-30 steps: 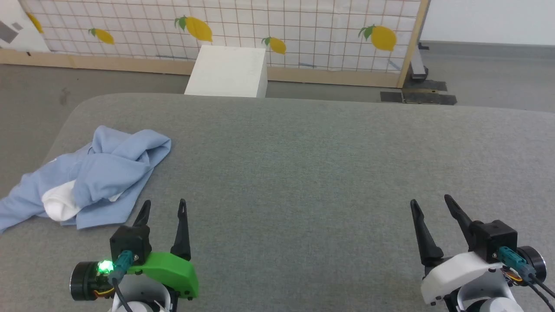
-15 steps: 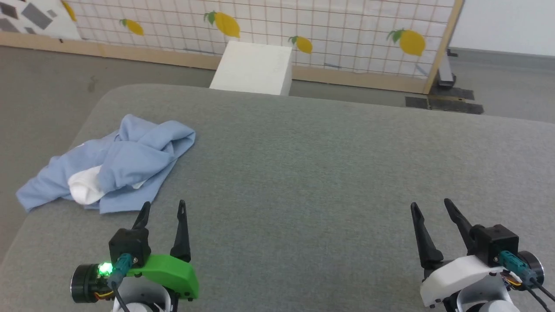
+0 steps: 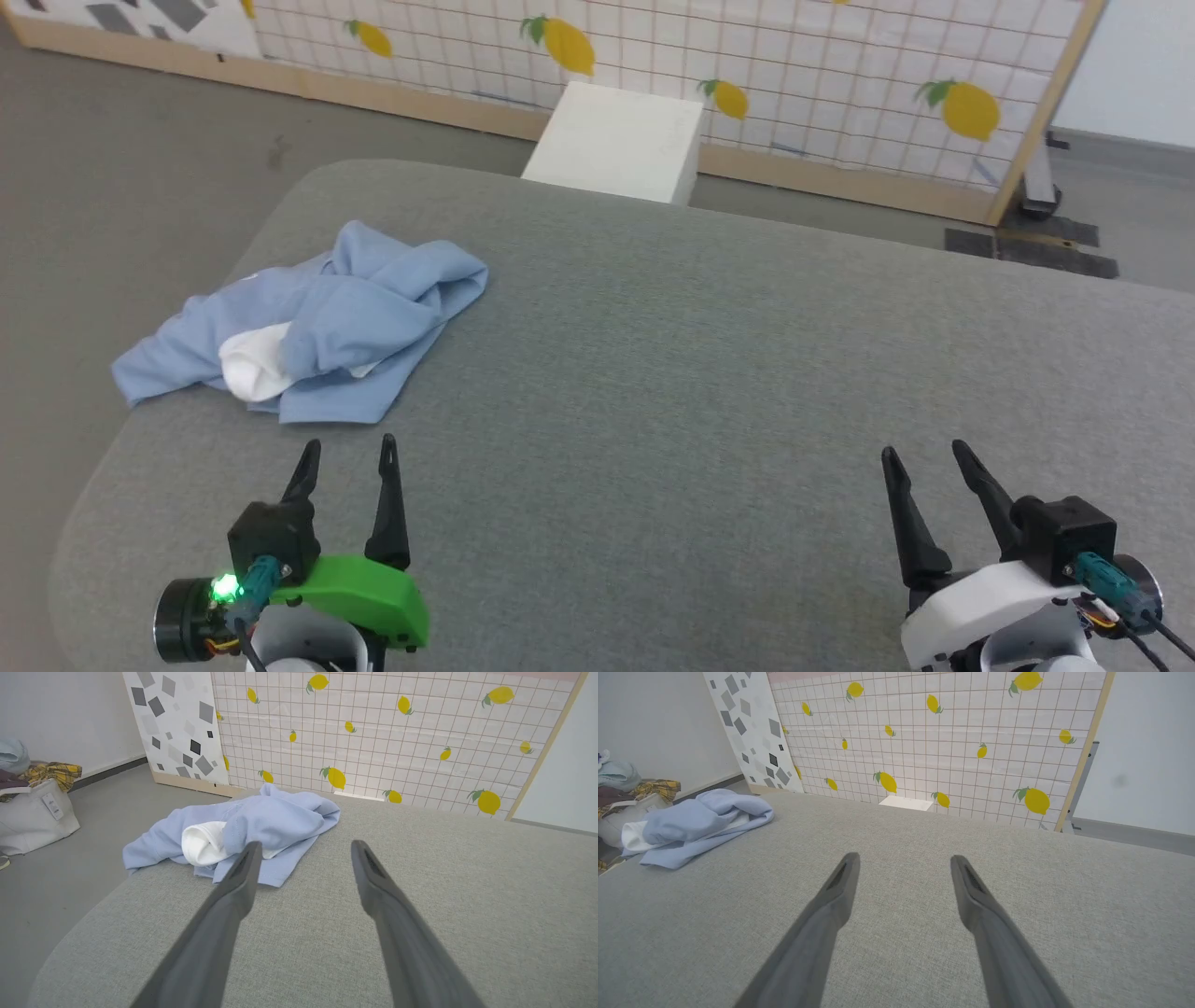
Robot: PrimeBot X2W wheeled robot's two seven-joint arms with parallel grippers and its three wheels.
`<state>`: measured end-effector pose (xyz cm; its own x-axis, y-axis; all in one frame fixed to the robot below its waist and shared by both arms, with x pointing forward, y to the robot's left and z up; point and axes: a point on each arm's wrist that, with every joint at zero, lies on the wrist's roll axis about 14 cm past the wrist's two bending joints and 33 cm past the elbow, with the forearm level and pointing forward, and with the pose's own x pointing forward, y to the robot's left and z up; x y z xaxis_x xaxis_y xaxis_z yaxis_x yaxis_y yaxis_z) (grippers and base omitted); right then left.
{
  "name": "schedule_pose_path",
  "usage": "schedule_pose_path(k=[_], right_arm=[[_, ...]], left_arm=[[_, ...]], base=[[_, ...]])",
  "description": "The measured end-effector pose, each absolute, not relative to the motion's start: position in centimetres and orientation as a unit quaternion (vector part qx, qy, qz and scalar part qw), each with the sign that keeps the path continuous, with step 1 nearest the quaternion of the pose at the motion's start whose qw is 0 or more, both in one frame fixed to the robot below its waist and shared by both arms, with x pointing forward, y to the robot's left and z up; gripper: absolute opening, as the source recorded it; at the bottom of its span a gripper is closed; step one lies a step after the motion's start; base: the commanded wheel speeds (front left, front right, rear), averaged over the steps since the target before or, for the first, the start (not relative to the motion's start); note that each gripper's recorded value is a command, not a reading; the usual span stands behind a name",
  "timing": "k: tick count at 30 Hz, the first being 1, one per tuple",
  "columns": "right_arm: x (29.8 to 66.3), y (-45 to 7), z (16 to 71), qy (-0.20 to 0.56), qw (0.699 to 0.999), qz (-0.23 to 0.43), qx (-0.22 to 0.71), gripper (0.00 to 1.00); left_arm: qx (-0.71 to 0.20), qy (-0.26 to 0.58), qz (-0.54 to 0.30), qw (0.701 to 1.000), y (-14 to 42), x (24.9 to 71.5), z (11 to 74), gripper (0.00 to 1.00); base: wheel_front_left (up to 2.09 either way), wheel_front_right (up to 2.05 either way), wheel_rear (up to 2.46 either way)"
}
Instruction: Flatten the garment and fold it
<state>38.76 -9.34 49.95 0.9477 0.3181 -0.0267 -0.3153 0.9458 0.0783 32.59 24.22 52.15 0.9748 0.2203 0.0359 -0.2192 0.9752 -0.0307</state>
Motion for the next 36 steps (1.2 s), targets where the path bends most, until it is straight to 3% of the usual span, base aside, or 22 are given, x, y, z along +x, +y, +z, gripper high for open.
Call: schedule_pose_path(k=[36], right_arm=[[38.9, -2.7, 49.2, 0.017, 0.966, 0.251, 0.051, 1.0]], left_arm=[[-0.018, -0.04, 0.217, 0.975, 29.1, 26.4, 51.6, 1.0]], base=[[0.0, 0.0, 0.0]])
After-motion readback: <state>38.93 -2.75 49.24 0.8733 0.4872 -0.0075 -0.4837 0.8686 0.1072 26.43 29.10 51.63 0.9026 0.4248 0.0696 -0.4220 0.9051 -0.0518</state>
